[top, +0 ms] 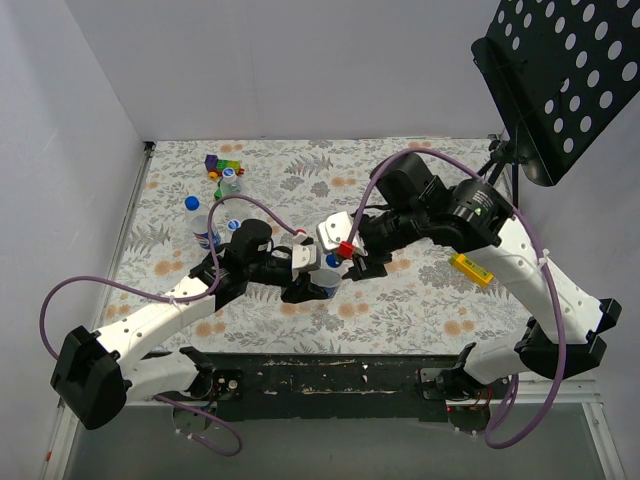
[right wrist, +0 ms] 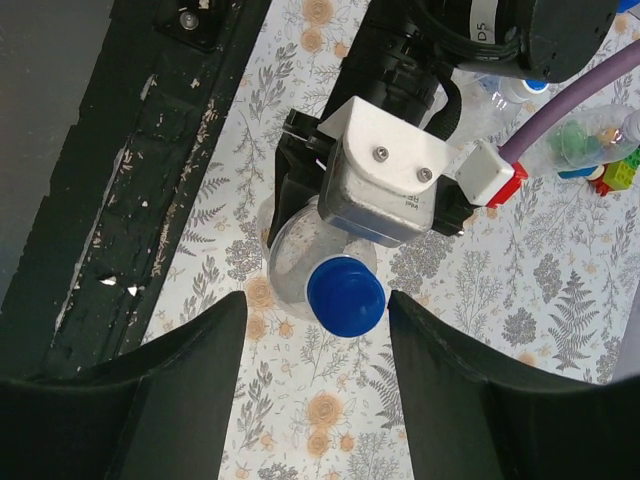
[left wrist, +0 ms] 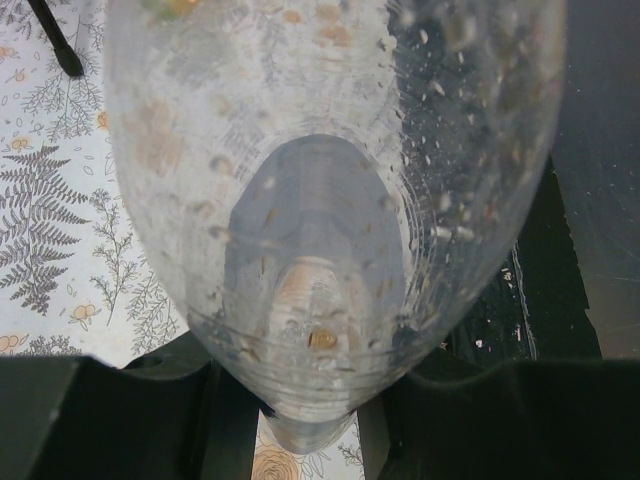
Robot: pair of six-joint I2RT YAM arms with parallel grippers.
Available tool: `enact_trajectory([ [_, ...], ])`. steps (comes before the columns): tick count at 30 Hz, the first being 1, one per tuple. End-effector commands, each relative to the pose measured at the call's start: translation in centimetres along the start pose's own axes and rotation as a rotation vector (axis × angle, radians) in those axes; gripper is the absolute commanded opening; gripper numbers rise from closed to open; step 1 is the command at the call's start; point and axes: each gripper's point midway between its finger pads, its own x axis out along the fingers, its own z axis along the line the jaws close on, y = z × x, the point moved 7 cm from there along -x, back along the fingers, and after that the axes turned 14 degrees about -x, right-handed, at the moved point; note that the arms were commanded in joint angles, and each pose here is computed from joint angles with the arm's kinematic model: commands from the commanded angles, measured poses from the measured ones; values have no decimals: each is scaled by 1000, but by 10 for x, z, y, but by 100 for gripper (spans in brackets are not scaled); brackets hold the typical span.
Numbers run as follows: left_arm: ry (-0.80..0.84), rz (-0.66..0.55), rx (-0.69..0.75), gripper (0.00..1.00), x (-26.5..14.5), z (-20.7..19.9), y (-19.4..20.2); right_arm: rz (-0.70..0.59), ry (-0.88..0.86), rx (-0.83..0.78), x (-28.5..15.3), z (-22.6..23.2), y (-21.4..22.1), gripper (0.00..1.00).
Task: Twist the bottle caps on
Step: Screw the bottle cap onto the plastic bottle.
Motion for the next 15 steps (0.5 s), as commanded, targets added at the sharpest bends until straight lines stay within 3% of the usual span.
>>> enact_trajectory([
  [1, 13, -34, 53, 31, -5, -4, -16, -15, 20, -81, -6, -9, -7, 65],
  [11, 12, -43, 68, 30, -7, -6, -18, 33, -5, -40, 9, -14, 5, 57],
  [15, 0, -43, 75, 30, -8, -5, -18, 41, 1, -11, 13, -15, 8, 40],
])
